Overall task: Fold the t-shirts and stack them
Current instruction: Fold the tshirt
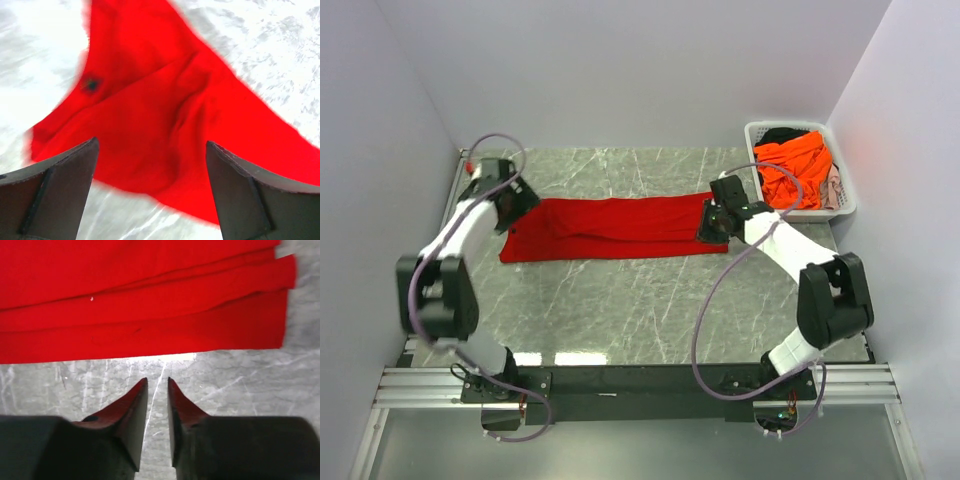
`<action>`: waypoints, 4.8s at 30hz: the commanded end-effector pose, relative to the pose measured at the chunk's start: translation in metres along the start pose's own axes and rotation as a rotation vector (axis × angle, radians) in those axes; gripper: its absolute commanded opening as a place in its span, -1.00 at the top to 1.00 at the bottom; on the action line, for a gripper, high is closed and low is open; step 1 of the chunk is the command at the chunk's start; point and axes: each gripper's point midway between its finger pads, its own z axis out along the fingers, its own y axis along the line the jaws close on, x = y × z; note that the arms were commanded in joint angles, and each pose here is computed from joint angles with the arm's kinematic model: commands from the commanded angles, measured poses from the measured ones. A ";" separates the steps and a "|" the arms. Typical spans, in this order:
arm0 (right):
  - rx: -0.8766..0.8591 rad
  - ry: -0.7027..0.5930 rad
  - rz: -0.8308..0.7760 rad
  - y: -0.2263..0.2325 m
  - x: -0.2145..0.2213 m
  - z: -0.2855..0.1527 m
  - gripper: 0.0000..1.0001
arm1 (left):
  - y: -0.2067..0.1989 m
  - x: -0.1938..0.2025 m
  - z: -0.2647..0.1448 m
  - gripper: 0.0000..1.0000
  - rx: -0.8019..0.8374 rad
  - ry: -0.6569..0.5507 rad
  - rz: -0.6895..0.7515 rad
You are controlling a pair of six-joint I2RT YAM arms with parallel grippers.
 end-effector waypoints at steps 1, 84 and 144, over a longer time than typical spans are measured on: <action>-0.008 -0.003 -0.032 0.014 -0.006 0.013 0.44 | 0.022 -0.009 -0.034 -0.85 0.024 -0.082 -0.022; 0.424 -0.195 -0.628 0.059 -0.116 0.092 -0.49 | 0.082 0.038 -0.062 -0.93 -0.021 -0.136 0.035; 0.024 -0.101 0.735 -0.091 0.000 0.058 -0.08 | 0.118 0.051 0.016 -0.48 0.023 0.095 -0.387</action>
